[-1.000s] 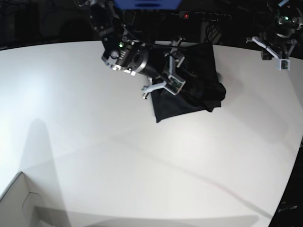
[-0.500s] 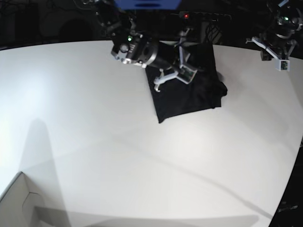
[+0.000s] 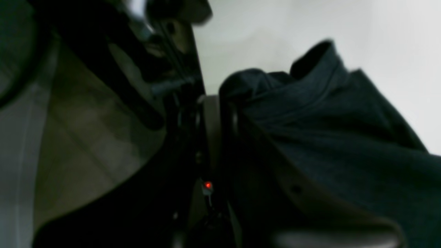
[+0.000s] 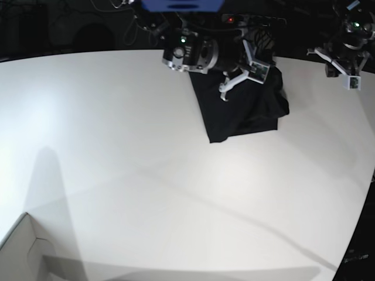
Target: Layout the t-shirt on the table in an organized manner, then fold the t-shirt properly
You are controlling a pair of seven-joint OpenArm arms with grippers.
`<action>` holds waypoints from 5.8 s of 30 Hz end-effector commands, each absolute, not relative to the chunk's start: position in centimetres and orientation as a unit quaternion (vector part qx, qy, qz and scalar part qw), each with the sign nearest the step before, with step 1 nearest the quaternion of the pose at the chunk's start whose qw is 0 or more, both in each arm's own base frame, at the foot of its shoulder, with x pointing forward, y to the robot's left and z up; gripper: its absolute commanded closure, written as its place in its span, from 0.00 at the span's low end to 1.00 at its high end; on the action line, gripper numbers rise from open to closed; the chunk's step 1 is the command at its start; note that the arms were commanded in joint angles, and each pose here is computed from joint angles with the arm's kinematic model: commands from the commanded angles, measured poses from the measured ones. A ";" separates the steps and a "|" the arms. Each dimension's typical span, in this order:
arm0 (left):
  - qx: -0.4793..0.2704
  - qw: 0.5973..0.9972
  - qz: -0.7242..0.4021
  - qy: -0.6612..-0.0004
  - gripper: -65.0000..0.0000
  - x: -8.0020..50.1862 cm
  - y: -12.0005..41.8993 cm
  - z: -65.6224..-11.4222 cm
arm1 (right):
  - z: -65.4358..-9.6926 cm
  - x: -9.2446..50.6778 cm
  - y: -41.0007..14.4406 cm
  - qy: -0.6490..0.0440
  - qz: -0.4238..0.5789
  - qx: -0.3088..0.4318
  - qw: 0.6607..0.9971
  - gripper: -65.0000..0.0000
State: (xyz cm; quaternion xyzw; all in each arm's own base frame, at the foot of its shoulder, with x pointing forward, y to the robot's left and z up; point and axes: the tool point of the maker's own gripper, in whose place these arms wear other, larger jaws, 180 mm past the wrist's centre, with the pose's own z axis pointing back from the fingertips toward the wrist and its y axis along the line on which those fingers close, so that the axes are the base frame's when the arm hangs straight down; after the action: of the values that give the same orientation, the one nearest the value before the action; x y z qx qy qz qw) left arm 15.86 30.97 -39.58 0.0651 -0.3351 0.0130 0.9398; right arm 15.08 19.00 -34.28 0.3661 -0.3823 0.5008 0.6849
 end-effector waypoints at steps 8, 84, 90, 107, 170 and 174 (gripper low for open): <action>0.072 0.933 0.008 -0.353 0.92 16.5 31.4 -38.5 | -32.5 15.3 19.6 -0.405 0.490 0.382 0.670 0.60; -0.145 0.921 -0.024 -0.360 0.87 32.4 19.5 -37.5 | -35.5 17.1 7.8 -0.407 0.442 0.279 0.749 0.46; -0.107 0.911 -0.047 -0.396 0.87 31.9 20.3 -34.5 | -32.9 18.5 7.0 -0.445 0.435 0.261 0.738 0.46; -0.086 0.941 0.003 -0.326 0.36 23.3 22.4 -38.7 | -32.8 24.3 -1.1 -0.480 0.353 0.163 0.786 0.45; -0.271 0.899 -0.207 -0.276 1.00 32.0 8.5 -39.6 | -34.5 24.5 -10.4 -0.463 0.262 0.072 0.844 0.46; -0.192 0.883 -0.325 -0.279 1.00 34.3 6.0 -38.0 | -34.6 24.5 -12.7 -0.461 0.241 0.048 0.853 0.46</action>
State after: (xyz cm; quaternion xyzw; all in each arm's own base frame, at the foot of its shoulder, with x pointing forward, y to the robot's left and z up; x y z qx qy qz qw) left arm 33.03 6.64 -39.62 -0.1858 -0.2511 -0.3231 0.8933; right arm 24.04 -12.96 -35.60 0.0447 -0.4417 0.2427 0.8626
